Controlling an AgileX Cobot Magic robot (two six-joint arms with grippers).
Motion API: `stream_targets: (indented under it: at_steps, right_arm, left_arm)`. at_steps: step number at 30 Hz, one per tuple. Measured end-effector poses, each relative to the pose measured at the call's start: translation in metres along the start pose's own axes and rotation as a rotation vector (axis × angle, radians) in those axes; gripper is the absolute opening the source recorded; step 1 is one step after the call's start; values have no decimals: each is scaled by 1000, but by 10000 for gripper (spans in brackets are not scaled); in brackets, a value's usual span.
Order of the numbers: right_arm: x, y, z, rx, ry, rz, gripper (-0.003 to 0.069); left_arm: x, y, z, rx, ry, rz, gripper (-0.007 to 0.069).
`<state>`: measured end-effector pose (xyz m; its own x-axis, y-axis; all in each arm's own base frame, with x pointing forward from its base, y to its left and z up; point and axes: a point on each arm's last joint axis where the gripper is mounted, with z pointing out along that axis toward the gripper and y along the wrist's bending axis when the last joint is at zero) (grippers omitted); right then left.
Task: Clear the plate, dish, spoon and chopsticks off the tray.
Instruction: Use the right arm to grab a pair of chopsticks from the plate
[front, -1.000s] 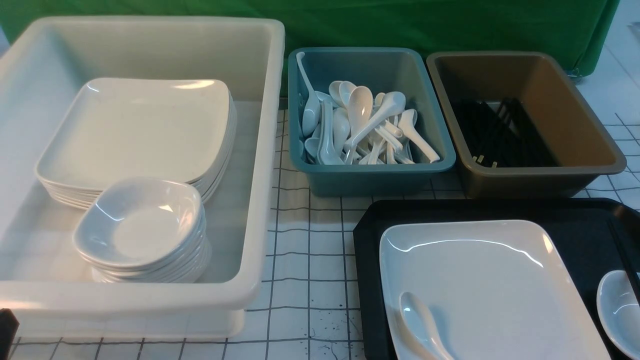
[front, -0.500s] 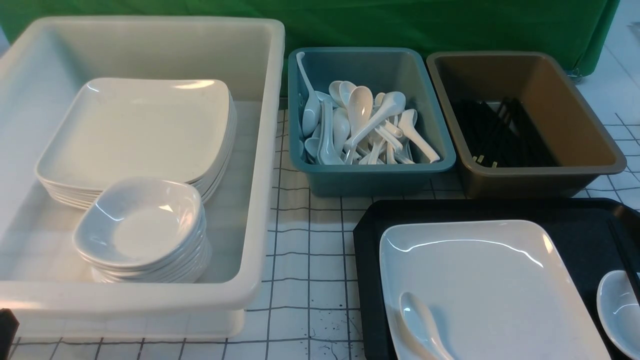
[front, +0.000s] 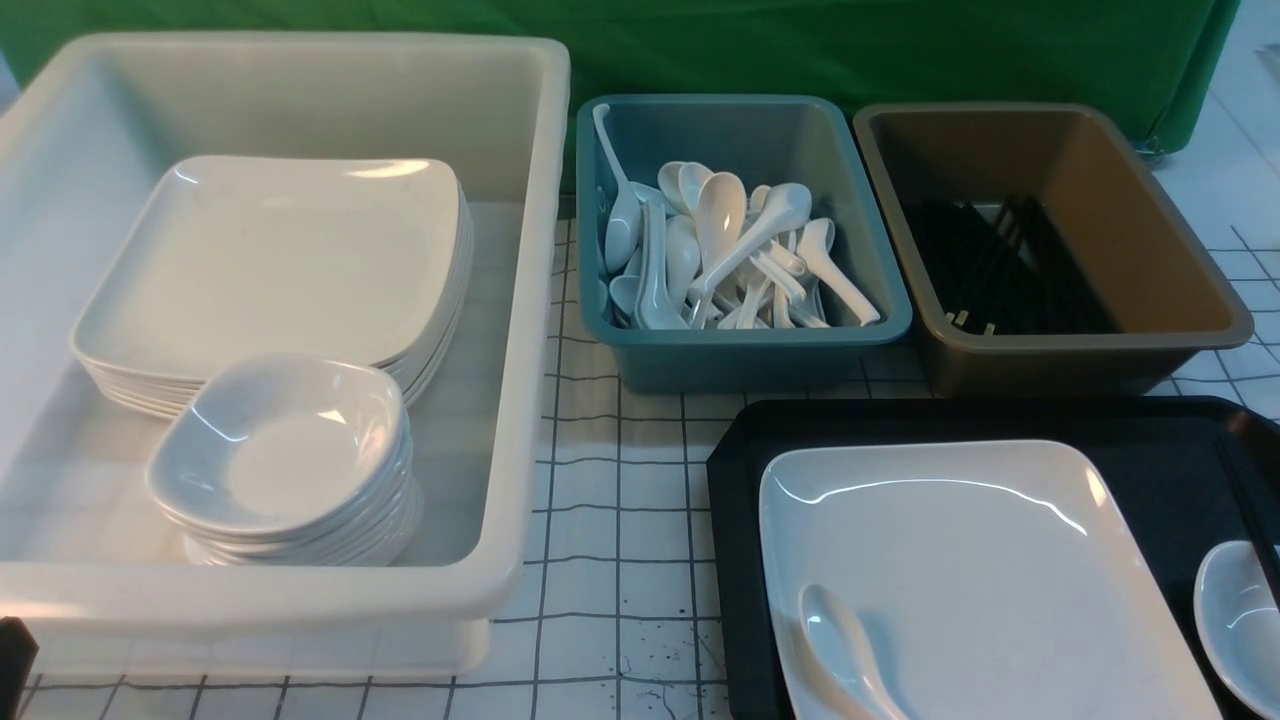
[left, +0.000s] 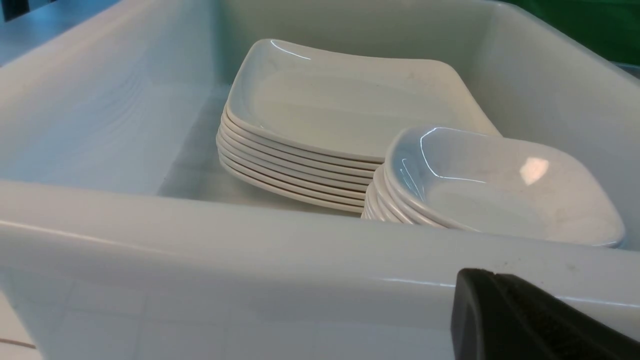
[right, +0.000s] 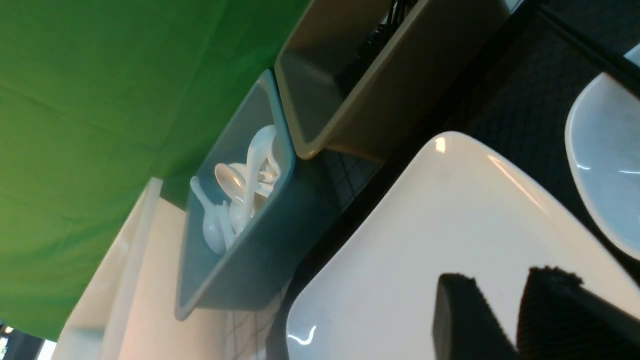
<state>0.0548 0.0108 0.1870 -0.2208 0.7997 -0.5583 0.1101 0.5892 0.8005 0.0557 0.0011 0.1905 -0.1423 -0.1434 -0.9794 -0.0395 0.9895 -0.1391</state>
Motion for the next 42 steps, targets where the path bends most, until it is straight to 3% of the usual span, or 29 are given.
stream_targets:
  at_steps: [5, 10, 11, 12, 16, 17, 20, 25, 29, 36, 42]
  right_arm:
    - [-22, 34, -14, -85, -72, -238, 38]
    - [-51, 75, -24, -88, -91, -450, 30]
    - [-60, 85, -17, -10, -7, -537, 30]
    - [-62, 88, -18, -11, -16, -550, 30]
    - [-77, 84, 22, 353, 387, -720, 30]
    - [-77, 83, 25, 366, 410, -717, 30]
    - [-71, 55, 68, 627, 764, -731, 30]
    - [-58, 26, 117, 787, 1089, -679, 30]
    - [-58, 22, 143, 805, 1165, -679, 30]
    - [-88, 48, 170, 759, 1090, -740, 30]
    - [-124, 32, 178, 793, 1029, -588, 30]
  left_arm:
    - [0, 0, 0, 0, 0, 0, 5]
    - [0, 0, 0, 0, 0, 0, 5]
    - [0, 0, 0, 0, 0, 0, 5]
    - [0, 0, 0, 0, 0, 0, 5]
    - [0, 0, 0, 0, 0, 1, 5]
    - [0, 0, 0, 0, 0, 1, 5]
    - [0, 0, 0, 0, -1, 1, 5]
    - [0, 0, 0, 0, -1, 1, 5]
    - [0, 0, 0, 0, -1, 1, 5]
    - [0, 0, 0, 0, -1, 0, 5]
    - [0, 0, 0, 0, -1, 0, 5]
